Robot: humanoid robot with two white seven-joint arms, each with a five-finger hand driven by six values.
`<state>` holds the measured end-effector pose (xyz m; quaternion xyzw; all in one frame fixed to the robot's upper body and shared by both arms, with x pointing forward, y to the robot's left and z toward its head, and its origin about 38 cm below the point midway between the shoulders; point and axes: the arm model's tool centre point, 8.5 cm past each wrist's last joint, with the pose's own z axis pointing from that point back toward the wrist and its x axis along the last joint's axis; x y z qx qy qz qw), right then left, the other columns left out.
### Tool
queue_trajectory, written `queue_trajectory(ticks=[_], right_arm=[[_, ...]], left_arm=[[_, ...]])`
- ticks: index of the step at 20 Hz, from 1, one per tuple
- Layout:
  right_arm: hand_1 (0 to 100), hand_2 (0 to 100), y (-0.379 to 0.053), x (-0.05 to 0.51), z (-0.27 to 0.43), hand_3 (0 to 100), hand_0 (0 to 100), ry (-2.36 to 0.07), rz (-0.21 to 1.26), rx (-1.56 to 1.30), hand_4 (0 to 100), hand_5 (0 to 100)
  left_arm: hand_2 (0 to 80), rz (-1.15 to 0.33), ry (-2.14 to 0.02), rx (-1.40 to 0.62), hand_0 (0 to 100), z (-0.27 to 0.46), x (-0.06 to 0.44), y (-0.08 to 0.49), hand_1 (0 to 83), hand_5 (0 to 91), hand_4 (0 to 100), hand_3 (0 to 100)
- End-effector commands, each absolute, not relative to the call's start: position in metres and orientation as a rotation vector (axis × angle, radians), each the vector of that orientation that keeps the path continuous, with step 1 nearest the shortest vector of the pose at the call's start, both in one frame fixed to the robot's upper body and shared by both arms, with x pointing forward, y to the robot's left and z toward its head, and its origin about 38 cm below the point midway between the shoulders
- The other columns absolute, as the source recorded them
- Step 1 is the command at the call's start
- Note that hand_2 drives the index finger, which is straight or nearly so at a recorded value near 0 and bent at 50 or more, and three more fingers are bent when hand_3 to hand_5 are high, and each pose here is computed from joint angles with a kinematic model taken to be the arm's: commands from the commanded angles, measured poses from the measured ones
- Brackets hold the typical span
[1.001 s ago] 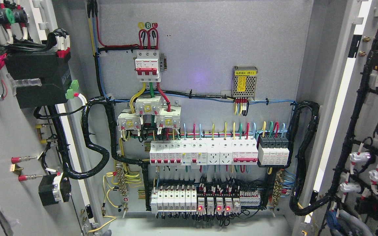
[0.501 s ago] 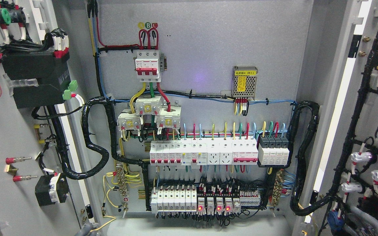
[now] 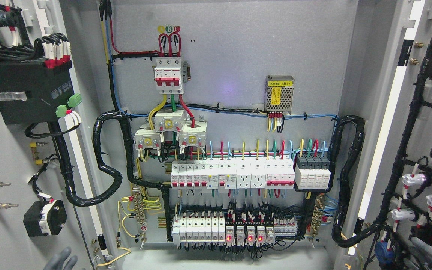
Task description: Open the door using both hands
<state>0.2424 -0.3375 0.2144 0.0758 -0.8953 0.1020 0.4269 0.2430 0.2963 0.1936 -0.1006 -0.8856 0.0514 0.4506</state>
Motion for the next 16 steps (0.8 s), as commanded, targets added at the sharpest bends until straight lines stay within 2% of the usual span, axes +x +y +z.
queue_trajectory(ticks=[1, 16], right_arm=[[0, 0, -0.354, 0.239, 0.215, 0, 19, -2.241, 0.141, 0.214, 0, 0], [0, 0, -0.381, 0.23, 0.219, 0, 19, -2.247, 0.105, 0.125, 0, 0]], left_arm=[[0.0, 0.147, -2.227, -0.1, 0, 0.218, 0.24, 0.359, 0.0, 0.0, 0, 0], [0.0, 0.256, -2.154, 0.052, 0, 0.212, 0.249, 0.421, 0.0, 0.0, 0, 0]])
